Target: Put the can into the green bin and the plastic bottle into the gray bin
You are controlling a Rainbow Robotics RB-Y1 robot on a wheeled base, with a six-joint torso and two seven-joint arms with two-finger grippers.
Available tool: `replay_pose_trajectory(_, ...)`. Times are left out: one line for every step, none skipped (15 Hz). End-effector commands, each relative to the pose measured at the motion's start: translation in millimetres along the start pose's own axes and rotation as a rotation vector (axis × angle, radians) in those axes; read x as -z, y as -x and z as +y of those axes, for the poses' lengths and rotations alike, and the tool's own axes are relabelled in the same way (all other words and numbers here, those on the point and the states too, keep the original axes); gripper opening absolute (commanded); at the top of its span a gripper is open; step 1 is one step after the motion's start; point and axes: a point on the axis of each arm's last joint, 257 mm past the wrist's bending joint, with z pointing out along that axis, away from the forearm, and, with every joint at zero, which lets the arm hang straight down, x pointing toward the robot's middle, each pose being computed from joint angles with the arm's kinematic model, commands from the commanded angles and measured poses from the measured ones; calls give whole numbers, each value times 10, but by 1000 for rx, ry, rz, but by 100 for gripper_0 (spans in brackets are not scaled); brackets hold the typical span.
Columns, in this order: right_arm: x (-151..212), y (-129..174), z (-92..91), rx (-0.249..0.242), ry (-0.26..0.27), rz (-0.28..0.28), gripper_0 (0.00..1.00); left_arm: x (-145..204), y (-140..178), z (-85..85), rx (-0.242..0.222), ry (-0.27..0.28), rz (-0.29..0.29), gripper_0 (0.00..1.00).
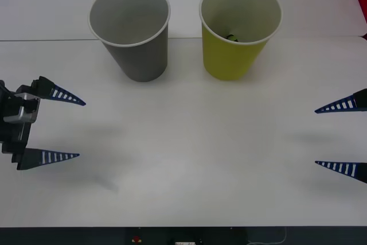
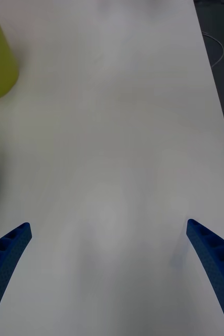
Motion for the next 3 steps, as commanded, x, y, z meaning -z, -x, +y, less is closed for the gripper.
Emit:
replay_pose_trajectory(0,0,0,0,0,0,100,5,-10,7,10,2,2,100)
replay_pose_trajectory(0,0,0,0,0,0,100,5,-10,7,10,2,2,100)
replay_pose_trajectory(0,0,0,0,0,0,100,5,-10,7,10,2,2,100)
